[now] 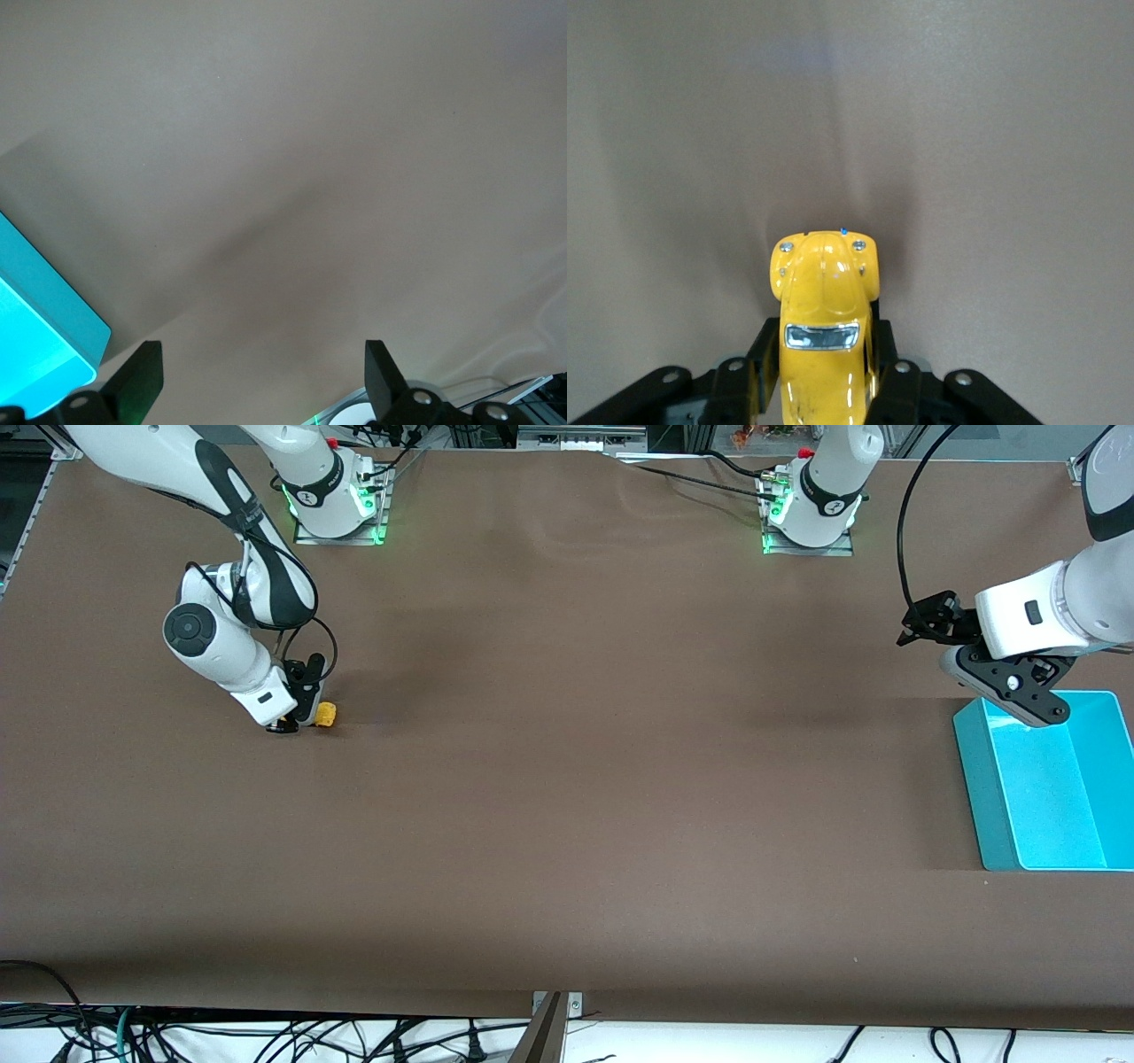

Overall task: Wind and store yellow beetle car
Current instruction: 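Grasp the car with the right gripper while the left gripper moves toward the box, then press the car down and drag it backward with the right gripper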

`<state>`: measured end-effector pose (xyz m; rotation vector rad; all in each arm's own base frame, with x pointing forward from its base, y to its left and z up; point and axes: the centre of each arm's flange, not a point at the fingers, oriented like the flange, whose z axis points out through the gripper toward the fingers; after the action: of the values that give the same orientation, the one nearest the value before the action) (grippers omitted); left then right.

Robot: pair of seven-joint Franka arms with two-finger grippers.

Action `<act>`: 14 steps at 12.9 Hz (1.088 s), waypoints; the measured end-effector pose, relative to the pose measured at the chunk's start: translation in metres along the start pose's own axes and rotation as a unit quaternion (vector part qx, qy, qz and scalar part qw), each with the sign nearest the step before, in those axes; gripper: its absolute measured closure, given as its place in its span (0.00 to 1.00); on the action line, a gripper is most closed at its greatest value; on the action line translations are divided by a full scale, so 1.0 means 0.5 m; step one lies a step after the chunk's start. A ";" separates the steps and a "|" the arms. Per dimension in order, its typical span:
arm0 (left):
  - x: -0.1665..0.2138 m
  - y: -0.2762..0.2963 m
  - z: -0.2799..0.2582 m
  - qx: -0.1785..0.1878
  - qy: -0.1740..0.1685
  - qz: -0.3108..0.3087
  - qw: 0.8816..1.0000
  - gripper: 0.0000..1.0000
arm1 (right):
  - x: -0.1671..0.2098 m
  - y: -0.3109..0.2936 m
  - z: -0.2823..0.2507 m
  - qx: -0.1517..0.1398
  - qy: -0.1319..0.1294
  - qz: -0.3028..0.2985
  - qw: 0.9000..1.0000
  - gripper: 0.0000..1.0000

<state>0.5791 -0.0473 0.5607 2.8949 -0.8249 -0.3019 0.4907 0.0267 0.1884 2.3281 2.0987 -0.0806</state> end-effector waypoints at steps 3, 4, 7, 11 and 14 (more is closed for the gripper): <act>0.009 0.017 0.002 0.018 -0.011 0.039 0.999 0.00 | 0.005 0.000 -0.001 -0.002 -0.002 -0.009 1.000 0.55; 0.010 0.021 0.002 0.018 -0.011 0.046 0.999 0.00 | 0.007 0.000 -0.001 -0.002 -0.002 -0.009 1.000 0.55; 0.011 0.021 0.003 0.018 -0.012 0.058 0.998 0.00 | 0.013 -0.001 0.001 -0.001 -0.001 -0.005 1.000 0.55; 0.024 0.020 0.021 0.014 -0.020 0.085 0.996 0.00 | -0.002 0.001 0.005 0.001 -0.002 0.003 1.000 0.55; 0.037 0.034 0.030 0.013 -0.024 0.106 0.994 0.00 | -0.075 0.008 0.009 0.006 -0.011 0.022 1.000 0.55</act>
<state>0.5823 -0.0725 0.5461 2.8004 -1.1401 -0.3406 0.4905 -0.0111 0.1854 2.3668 2.0426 -0.1182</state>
